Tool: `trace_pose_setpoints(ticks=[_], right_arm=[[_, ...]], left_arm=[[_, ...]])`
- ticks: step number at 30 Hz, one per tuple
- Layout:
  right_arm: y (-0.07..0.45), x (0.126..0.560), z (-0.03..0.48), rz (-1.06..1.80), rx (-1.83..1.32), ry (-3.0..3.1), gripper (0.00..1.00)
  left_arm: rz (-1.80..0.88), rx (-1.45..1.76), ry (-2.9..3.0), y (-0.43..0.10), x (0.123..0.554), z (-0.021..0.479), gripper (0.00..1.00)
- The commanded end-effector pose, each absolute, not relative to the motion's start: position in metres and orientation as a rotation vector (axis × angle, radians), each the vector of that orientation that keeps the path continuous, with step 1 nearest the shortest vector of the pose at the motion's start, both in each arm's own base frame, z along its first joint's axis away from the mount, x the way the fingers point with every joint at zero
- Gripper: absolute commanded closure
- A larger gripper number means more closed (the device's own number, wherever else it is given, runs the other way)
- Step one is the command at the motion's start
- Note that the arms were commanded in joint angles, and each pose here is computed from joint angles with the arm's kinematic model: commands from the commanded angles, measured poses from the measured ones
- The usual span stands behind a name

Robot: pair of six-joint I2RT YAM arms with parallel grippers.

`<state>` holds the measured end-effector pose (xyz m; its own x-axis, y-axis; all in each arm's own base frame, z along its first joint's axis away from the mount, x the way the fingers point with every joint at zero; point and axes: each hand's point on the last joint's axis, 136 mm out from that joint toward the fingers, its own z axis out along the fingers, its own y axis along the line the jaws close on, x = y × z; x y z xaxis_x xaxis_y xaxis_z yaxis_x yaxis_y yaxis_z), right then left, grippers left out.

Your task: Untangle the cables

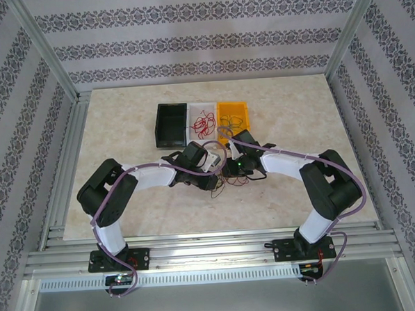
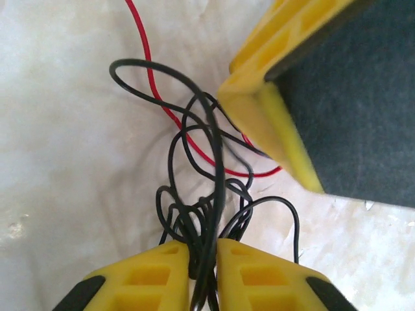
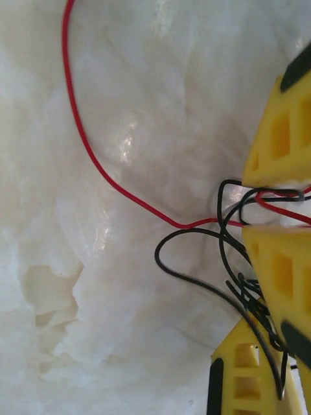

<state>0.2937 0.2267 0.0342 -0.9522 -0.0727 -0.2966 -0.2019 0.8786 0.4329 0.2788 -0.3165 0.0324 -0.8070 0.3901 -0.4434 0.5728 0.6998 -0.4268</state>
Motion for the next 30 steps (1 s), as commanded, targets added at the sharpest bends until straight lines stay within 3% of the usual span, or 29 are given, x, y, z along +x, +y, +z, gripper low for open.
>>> trace_pose_setpoints(ticks=[1,4,13,25,30], right_arm=[[0.226,0.297,0.042,0.663,-0.204,2.758,0.85],[0.220,0.299,0.045,0.628,-0.182,2.740,0.94],[0.160,0.314,0.058,0.440,0.063,2.689,0.97],[0.079,0.308,0.044,0.255,0.428,2.691,0.97],[0.086,0.309,0.052,0.350,0.397,2.667,0.98]], left_arm=[[-0.759,0.760,2.610,-0.313,0.278,0.027,0.91],[-0.704,0.736,2.612,-0.307,0.282,0.024,1.00],[-0.176,0.298,2.572,-0.209,0.321,0.022,1.00],[0.269,-0.379,2.485,-0.056,0.305,0.034,1.00],[0.212,-0.313,2.493,-0.062,0.310,0.035,1.00]])
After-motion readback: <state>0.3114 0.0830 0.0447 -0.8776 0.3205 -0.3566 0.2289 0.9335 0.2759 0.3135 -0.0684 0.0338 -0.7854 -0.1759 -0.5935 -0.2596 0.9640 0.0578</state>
